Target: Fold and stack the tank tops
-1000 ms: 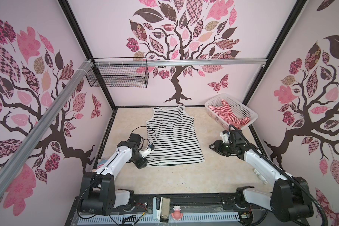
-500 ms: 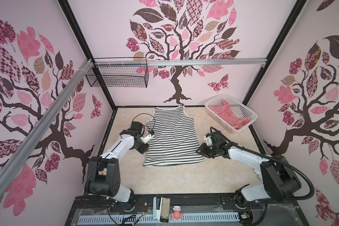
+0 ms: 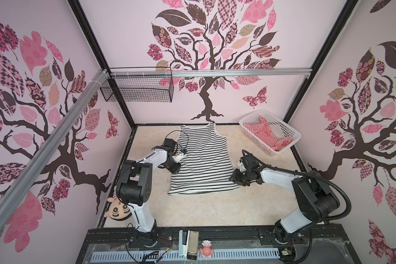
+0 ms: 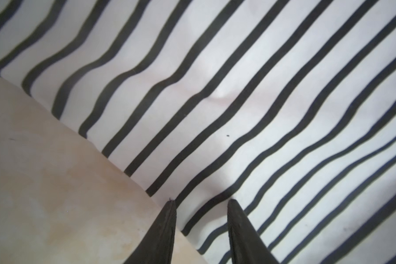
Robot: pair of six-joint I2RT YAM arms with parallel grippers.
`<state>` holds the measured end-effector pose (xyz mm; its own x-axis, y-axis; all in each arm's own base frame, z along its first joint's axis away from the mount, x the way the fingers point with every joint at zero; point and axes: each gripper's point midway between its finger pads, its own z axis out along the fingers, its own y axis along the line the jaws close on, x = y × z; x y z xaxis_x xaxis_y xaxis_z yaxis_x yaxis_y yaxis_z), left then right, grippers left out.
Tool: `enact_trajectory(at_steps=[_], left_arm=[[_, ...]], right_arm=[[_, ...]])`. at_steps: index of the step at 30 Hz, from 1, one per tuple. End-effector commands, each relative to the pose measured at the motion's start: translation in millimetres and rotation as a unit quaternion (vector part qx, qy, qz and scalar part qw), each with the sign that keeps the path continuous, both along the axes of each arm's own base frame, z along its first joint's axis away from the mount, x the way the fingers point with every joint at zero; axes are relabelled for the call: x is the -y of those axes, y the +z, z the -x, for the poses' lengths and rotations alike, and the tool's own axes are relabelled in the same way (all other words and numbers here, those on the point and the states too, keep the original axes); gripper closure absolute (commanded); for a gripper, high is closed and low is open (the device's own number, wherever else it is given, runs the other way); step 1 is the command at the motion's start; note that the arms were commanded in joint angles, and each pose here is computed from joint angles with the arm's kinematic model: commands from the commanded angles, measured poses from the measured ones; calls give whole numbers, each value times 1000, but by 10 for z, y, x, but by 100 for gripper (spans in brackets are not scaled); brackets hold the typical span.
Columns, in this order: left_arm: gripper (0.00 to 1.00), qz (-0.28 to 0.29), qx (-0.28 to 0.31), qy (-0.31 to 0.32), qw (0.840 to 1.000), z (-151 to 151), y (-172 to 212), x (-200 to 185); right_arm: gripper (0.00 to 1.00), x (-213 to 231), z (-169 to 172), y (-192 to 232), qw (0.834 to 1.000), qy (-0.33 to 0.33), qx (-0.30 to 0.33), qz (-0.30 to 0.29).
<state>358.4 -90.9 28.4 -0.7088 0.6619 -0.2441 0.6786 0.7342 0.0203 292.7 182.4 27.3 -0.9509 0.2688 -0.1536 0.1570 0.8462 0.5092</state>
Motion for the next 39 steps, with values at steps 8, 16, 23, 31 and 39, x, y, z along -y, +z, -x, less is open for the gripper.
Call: enact_trajectory(at_steps=[8, 16, 23, 31, 39], left_arm=[[59, -53, -51, -146, 987, 1008, -228, 411], [59, -68, -30, -181, 981, 1165, 68, 667], [57, -7, 63, -50, 997, 87, 591, 613], [57, -21, 82, 20, 996, -935, 277, 435], [57, -76, 58, 29, 995, -1022, -215, 126]], right_arm=[[52, 744, -545, 193, 996, -57, 1, 71], [50, 338, -808, 873, 996, -32, 81, 29], [48, -401, -89, 450, 998, 38, 40, 13], [48, -213, 204, 35, 999, 22, 2, 35], [47, 171, 155, -164, 993, 18, -13, 114]])
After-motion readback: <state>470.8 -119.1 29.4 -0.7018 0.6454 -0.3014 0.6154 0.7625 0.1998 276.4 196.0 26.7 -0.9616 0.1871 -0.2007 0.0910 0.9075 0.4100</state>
